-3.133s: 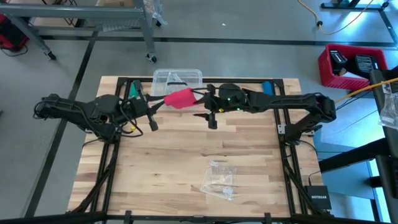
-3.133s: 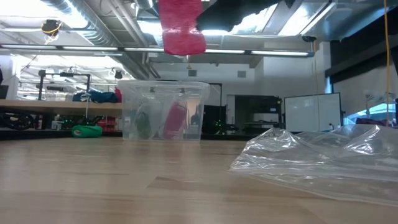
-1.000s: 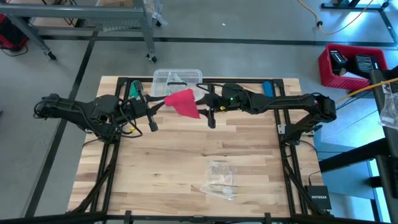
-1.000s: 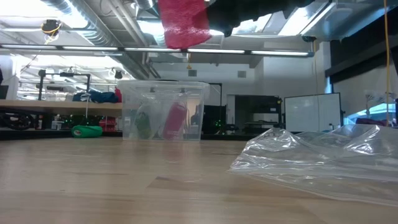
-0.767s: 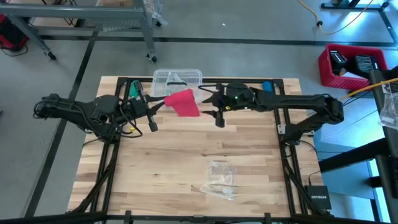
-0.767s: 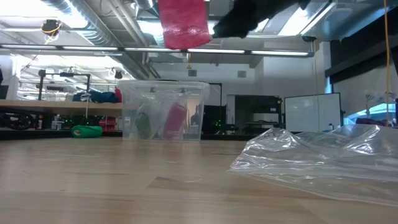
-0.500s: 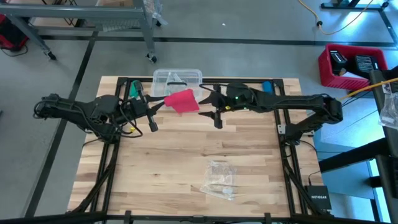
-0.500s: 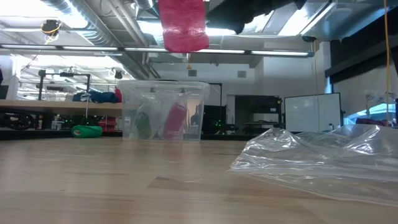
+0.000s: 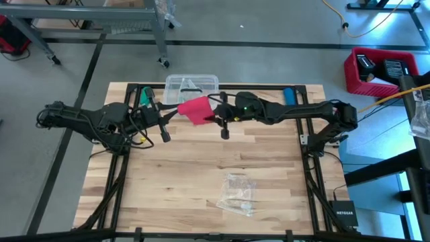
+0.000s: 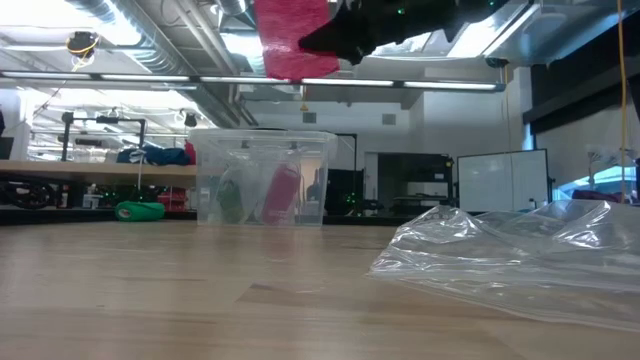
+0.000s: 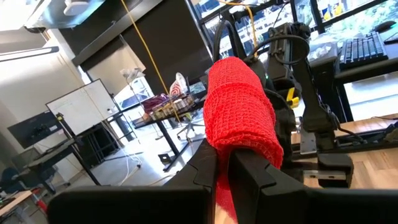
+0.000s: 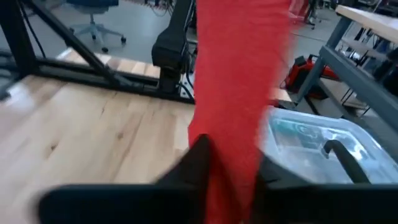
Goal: Roll bandage
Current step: Roll the red bandage
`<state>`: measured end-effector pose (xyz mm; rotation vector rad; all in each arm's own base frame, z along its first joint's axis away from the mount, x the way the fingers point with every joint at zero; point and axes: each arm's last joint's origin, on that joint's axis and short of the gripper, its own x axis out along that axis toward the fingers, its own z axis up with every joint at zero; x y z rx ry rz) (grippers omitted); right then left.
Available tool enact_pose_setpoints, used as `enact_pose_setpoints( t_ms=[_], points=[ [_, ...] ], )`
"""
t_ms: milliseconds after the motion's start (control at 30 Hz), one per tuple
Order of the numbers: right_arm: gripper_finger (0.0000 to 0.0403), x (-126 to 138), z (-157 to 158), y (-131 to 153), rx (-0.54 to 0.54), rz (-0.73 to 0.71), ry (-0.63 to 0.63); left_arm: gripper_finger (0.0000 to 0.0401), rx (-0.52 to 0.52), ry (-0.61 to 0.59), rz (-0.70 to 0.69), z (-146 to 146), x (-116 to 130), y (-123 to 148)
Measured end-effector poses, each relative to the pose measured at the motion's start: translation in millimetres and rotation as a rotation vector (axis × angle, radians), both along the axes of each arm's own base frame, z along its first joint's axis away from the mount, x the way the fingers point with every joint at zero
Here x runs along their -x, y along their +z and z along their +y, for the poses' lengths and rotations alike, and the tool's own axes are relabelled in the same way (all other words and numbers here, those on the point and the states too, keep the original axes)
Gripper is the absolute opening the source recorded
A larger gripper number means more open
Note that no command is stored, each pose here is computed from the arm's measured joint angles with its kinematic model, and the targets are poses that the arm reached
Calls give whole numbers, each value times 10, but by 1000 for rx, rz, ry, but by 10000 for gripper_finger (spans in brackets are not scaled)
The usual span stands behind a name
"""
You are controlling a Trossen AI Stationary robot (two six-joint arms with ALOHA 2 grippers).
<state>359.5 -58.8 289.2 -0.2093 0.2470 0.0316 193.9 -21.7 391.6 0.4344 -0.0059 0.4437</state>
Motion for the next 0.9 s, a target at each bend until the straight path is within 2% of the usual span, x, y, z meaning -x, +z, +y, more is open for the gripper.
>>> enact_pose_setpoints(
  t_ms=[67, 233, 400, 567, 900],
  points=[
    [14, 7, 8, -3, 39, 10, 12, 17, 5, 0, -1, 0, 0, -1],
    [5, 118, 39, 104, 93, 32, -1, 17, 11, -9, -10, -12, 21, 10],
    [4, 214, 160, 186, 75, 51, 75, 17, 8, -6, -44, 5, 130, 76],
    [4, 199, 396, 195, 63, 42, 183, 17, -44, 79, -26, 74, 150, 93],
    [2, 208, 741, 231, 68, 27, 209, 17, -90, 167, 47, 201, -13, 5]
  ],
)
